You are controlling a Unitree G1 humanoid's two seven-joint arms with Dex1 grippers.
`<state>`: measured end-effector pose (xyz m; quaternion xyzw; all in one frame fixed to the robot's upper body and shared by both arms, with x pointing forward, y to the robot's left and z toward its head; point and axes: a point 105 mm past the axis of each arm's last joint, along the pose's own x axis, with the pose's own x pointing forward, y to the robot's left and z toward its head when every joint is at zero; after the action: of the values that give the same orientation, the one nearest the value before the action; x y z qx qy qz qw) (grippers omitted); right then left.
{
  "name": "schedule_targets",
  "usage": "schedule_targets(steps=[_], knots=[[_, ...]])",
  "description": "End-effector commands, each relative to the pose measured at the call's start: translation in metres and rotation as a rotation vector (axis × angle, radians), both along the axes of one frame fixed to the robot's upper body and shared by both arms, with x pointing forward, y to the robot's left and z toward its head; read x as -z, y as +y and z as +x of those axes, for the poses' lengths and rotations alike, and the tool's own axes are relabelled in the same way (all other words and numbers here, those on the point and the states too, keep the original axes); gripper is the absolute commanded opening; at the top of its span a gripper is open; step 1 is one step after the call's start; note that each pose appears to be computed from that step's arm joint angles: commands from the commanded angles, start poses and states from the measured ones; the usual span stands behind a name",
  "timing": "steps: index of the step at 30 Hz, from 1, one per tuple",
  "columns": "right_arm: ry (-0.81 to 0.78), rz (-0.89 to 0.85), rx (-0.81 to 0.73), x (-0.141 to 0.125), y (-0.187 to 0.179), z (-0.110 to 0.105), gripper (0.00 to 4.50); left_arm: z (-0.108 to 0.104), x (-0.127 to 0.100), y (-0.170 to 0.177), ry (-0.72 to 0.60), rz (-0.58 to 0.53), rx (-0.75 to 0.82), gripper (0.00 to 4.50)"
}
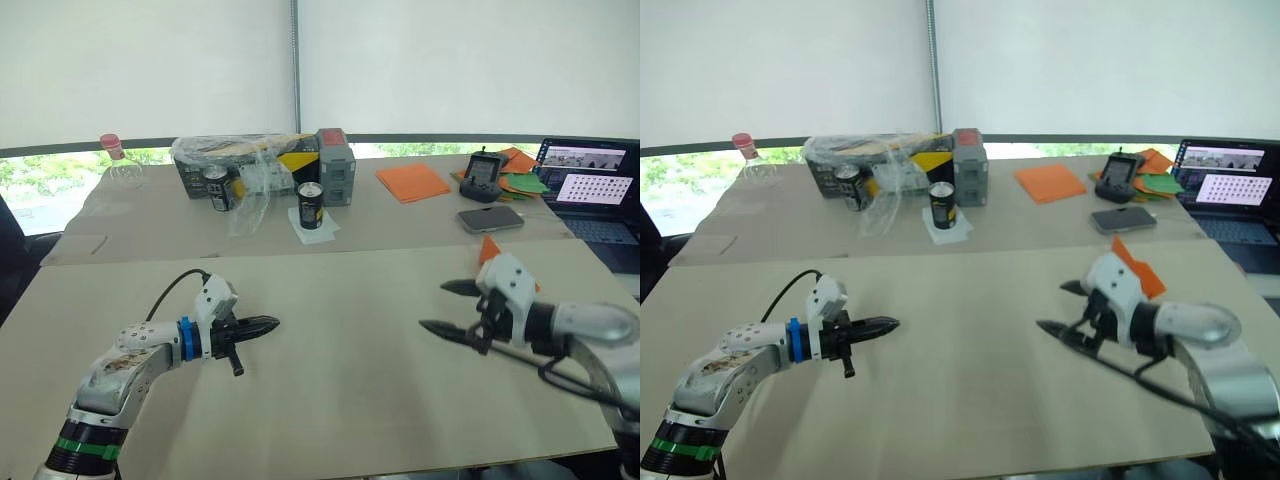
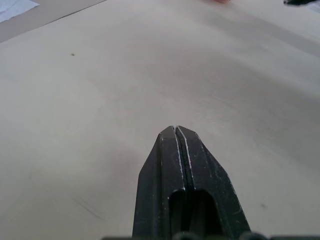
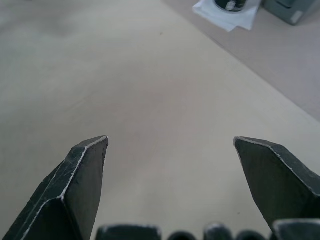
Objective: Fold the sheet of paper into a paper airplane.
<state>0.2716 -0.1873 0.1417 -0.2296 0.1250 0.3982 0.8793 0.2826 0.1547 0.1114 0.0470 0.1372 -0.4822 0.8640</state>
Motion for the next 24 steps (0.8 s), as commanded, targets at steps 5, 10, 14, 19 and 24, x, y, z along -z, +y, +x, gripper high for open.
schedule_targets(steps=[5, 10, 14, 19, 24], knots=[[-0.038, 0.059, 0.050, 0.013, 0.014, -0.002, 4.43, -0.008, 0.000, -0.001, -0.049, 0.031, -0.012, 0.00], [-0.037, 0.107, 0.082, 0.010, 0.011, 0.004, 4.43, -0.009, 0.004, 0.002, -0.077, 0.056, -0.046, 0.00], [-0.042, 0.131, 0.089, 0.008, 0.015, 0.006, 4.43, -0.013, 0.007, 0.001, -0.093, 0.054, -0.056, 0.00], [-0.024, 0.117, 0.058, 0.016, 0.018, -0.002, 4.43, -0.013, 0.008, 0.001, -0.103, 0.054, -0.066, 0.00], [-0.001, 0.135, 0.101, 0.021, 0.011, 0.000, 4.43, -0.012, 0.008, 0.001, -0.117, 0.051, -0.083, 0.00]])
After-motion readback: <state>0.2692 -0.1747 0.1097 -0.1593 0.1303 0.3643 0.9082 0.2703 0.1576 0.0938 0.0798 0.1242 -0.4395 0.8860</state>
